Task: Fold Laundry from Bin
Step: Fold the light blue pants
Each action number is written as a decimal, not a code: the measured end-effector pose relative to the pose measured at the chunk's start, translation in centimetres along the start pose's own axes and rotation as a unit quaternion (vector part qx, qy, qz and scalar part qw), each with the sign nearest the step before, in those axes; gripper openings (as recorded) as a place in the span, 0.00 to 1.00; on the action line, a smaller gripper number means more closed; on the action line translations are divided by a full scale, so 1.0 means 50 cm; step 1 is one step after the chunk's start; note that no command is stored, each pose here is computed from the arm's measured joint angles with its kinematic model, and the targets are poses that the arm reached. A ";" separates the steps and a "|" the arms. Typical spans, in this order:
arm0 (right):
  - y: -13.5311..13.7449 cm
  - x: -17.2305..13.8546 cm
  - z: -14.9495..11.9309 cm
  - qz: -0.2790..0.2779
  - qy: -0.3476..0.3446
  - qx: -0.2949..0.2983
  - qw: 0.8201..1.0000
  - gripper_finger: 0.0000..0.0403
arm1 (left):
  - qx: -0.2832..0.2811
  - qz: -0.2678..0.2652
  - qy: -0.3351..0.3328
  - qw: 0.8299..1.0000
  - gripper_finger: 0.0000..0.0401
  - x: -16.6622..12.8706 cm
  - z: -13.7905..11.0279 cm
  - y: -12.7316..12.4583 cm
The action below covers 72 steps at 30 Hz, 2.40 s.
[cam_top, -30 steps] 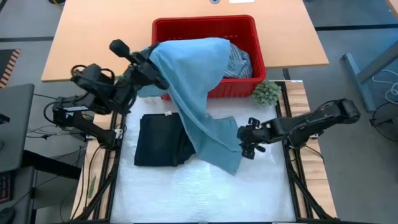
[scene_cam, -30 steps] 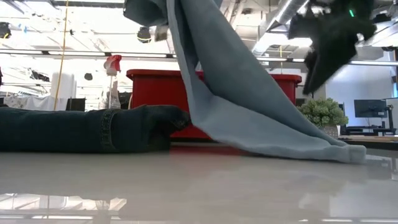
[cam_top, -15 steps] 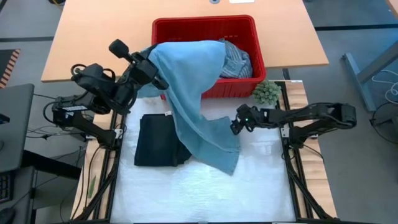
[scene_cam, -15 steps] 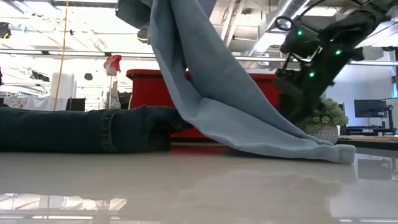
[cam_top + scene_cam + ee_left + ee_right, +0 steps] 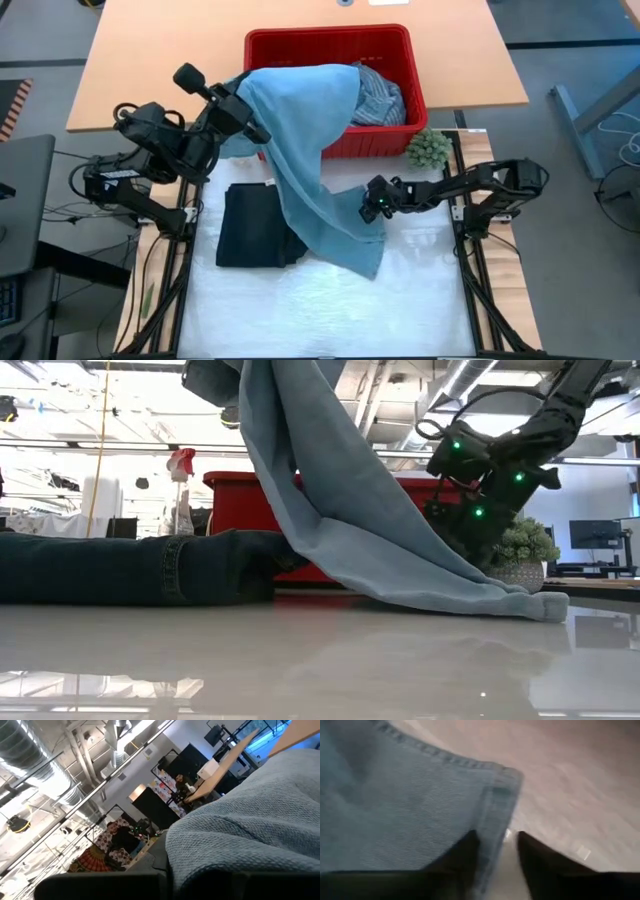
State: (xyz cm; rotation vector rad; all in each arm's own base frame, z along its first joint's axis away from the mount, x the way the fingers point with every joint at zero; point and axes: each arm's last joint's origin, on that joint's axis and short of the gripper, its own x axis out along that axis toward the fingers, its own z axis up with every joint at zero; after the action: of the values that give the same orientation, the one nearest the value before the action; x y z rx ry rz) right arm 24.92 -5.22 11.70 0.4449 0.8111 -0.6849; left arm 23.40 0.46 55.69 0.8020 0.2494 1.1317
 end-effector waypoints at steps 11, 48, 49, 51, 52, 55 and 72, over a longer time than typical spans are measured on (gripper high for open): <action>0.028 -0.157 0.065 -0.021 -0.041 0.067 0.997 0.04 | 0.001 0.000 0.007 1.000 0.04 0.000 -0.001 -0.002; 0.101 -0.472 0.050 -0.016 -0.101 0.012 0.995 0.65 | -0.049 0.003 -0.002 0.999 0.04 -0.002 -0.001 0.008; 0.081 -0.465 0.064 -0.016 -0.107 0.006 0.994 0.66 | -0.058 0.003 -0.002 0.998 0.04 -0.002 -0.001 0.008; 0.050 -0.445 0.092 0.019 -0.138 -0.008 0.990 0.66 | -0.076 0.003 -0.002 0.997 0.04 -0.002 -0.001 0.008; 0.037 -0.433 0.107 0.053 -0.163 -0.021 0.985 0.66 | -0.083 0.004 0.000 0.997 0.04 -0.002 -0.002 0.008; 0.005 -0.405 0.145 0.200 -0.275 -0.072 0.938 0.66 | -0.103 0.012 0.020 0.994 0.04 -0.002 -0.004 0.009; -0.012 -0.172 0.310 0.345 -0.519 -0.181 0.761 0.66 | -0.205 0.031 0.073 0.976 0.04 -0.021 -0.006 0.014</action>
State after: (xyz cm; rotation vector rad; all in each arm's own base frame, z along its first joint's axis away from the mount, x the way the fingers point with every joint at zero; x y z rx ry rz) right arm 28.10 -11.66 27.88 -0.0547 -0.3166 0.0060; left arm 22.29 -0.21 55.76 0.3639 0.1066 1.2500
